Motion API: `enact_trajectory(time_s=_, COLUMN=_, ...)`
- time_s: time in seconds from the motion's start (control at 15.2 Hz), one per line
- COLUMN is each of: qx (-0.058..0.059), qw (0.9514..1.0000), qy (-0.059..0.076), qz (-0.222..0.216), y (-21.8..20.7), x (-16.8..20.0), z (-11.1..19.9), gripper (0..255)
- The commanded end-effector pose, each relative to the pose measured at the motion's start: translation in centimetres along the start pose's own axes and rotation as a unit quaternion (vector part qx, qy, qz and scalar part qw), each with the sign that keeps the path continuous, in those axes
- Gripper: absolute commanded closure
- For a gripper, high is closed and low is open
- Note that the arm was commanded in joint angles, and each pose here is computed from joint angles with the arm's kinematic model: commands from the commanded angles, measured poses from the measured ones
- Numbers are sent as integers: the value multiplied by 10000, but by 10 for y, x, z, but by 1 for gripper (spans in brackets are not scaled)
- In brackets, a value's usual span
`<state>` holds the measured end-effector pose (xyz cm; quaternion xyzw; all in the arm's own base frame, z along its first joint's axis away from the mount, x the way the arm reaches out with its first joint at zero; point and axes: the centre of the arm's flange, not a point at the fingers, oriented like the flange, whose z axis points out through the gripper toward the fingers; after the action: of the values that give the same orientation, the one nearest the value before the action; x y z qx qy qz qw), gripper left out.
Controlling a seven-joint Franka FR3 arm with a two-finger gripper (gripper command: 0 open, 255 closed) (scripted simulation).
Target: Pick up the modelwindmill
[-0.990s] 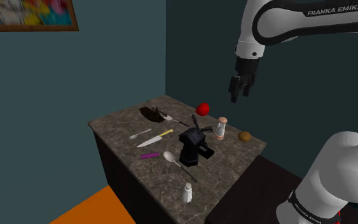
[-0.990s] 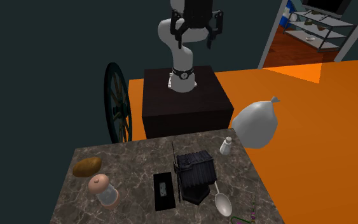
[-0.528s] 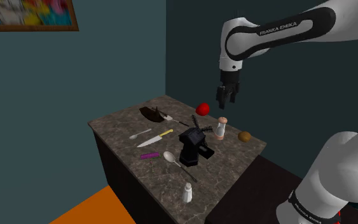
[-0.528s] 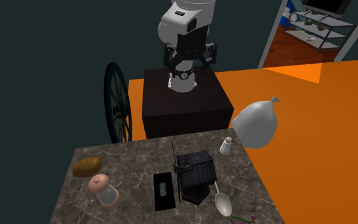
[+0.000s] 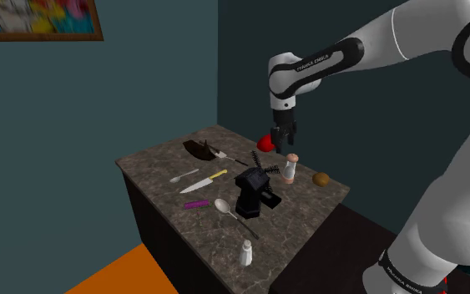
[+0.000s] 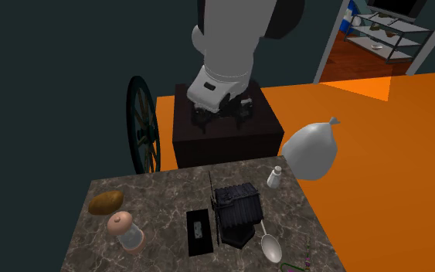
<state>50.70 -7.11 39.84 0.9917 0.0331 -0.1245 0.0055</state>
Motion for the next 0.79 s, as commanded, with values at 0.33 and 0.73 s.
enact_trajectory(time_s=0.33, qx=7, qw=9986, qy=-478, qz=-229, y=29, x=78, z=67, gripper=0)
enact_trajectory(time_s=0.73, qx=10, qw=9972, qy=-670, qz=-320, y=39, x=112, z=110, gripper=0)
